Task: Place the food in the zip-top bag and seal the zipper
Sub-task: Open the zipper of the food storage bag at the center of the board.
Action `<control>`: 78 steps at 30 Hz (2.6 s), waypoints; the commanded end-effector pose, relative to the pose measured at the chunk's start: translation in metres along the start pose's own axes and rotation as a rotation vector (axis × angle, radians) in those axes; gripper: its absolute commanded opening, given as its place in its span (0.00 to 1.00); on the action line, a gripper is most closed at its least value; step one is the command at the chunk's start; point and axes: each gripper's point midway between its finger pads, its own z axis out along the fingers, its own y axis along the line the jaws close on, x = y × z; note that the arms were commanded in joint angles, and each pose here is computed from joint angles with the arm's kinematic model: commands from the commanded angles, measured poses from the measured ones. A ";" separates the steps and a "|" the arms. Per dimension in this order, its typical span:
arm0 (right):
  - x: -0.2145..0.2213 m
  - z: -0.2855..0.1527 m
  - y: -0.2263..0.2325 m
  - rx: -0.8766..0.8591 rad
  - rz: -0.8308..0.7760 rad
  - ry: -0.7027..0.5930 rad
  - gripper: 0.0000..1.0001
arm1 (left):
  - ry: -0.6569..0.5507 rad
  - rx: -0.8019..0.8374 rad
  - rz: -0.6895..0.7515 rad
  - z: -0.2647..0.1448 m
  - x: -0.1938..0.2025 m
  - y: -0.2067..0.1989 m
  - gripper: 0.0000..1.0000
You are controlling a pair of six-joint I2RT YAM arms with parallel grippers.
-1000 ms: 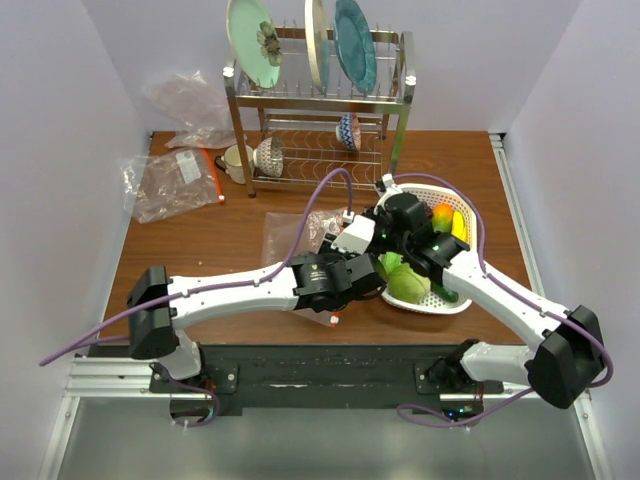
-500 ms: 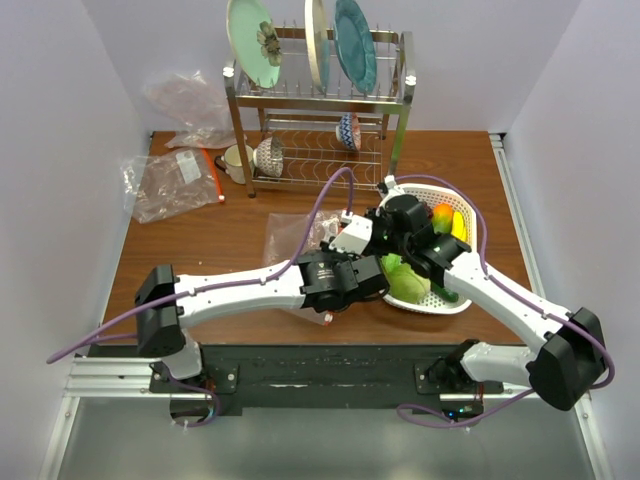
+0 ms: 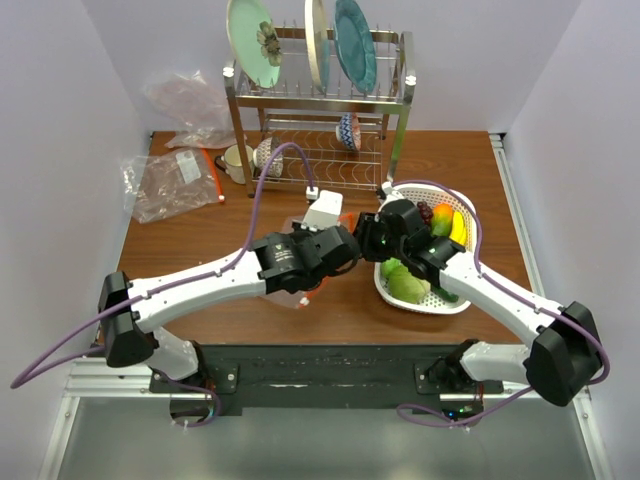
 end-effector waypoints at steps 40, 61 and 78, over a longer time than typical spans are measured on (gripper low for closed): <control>-0.043 0.009 0.049 -0.121 -0.135 -0.155 0.05 | -0.005 0.220 -0.093 -0.004 -0.001 -0.007 0.00; -0.027 0.017 -0.017 0.249 -0.210 -0.150 0.56 | 0.033 -0.002 -0.121 0.028 -0.003 0.058 0.00; -0.015 -0.009 0.064 -0.178 -0.279 -0.050 0.79 | 0.060 0.111 -0.092 0.059 0.003 0.017 0.00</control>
